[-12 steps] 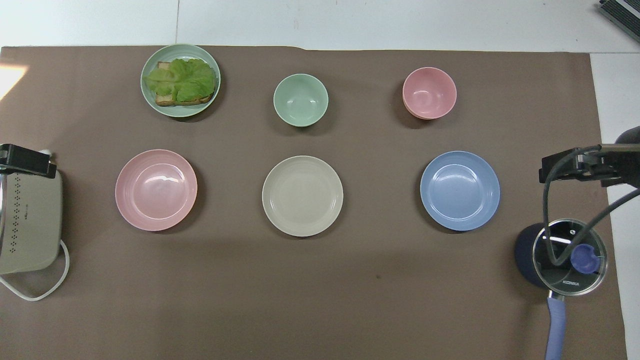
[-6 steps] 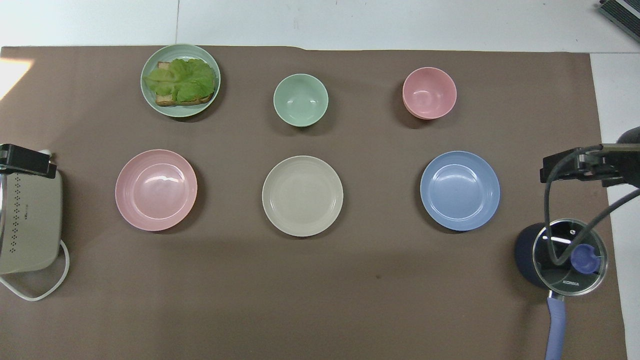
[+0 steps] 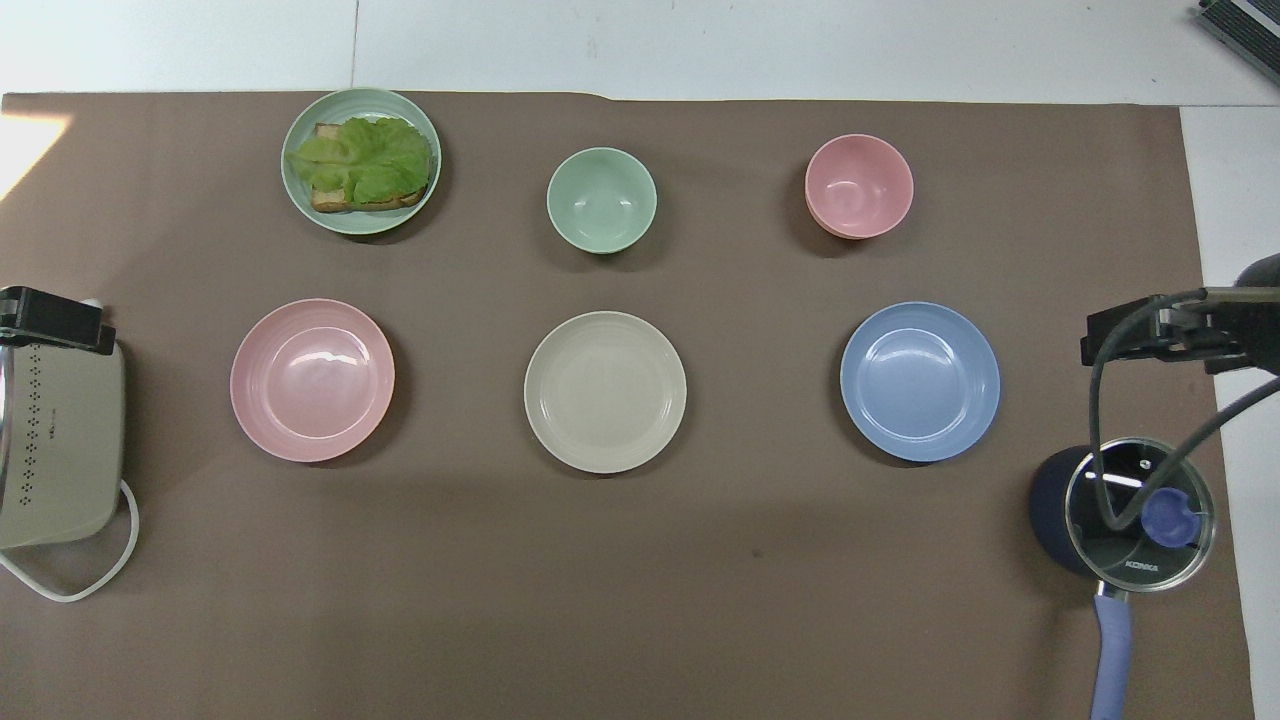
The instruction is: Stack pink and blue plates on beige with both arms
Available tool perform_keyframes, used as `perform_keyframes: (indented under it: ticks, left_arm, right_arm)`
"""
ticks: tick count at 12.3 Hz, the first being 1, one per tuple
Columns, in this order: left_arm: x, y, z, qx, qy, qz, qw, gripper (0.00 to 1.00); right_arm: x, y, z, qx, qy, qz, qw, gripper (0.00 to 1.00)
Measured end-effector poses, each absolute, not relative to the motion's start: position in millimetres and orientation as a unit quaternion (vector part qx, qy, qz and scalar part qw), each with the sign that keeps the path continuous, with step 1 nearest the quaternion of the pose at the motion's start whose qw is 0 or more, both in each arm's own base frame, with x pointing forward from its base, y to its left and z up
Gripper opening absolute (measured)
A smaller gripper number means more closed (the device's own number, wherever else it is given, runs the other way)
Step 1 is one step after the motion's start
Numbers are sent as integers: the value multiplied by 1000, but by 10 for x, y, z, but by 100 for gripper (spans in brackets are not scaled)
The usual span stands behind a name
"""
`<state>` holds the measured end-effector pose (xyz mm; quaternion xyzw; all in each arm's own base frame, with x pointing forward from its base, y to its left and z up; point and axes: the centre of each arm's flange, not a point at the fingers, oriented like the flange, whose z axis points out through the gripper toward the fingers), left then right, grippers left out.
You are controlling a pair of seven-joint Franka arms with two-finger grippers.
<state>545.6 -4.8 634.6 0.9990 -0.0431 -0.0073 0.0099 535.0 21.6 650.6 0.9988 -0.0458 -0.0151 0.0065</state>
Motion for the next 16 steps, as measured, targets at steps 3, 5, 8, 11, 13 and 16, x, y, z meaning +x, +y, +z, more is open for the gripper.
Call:
perform_keyframes:
  ticks: [3, 5, 8, 11, 13, 16]
  left_arm:
    - [5458, -71, 6373, 999, -45, -1, 10, 100]
    - [5460, -44, 6127, 999, -42, -24, 11, 100]
    - [5508, -16, 5298, 999, -39, -34, 11, 100]
    - [5471, 165, 4746, 999, -23, -33, 11, 100]
    - [5473, 206, 4443, 999, -19, -44, 13, 100]
    - [5585, 228, 3817, 999, 8, -50, 17, 100]
  right_arm:
    - [5350, 208, 6506, 999, -47, -15, 6, 100]
    - [5350, 206, 6506, 999, -47, -15, 6, 100]
    - [5350, 204, 6506, 999, -47, -15, 6, 100]
    - [5350, 203, 6506, 999, -47, -15, 6, 100]
    - [5350, 202, 6505, 999, -47, -15, 6, 100]
    - [5351, 181, 6505, 999, -49, -15, 6, 100]
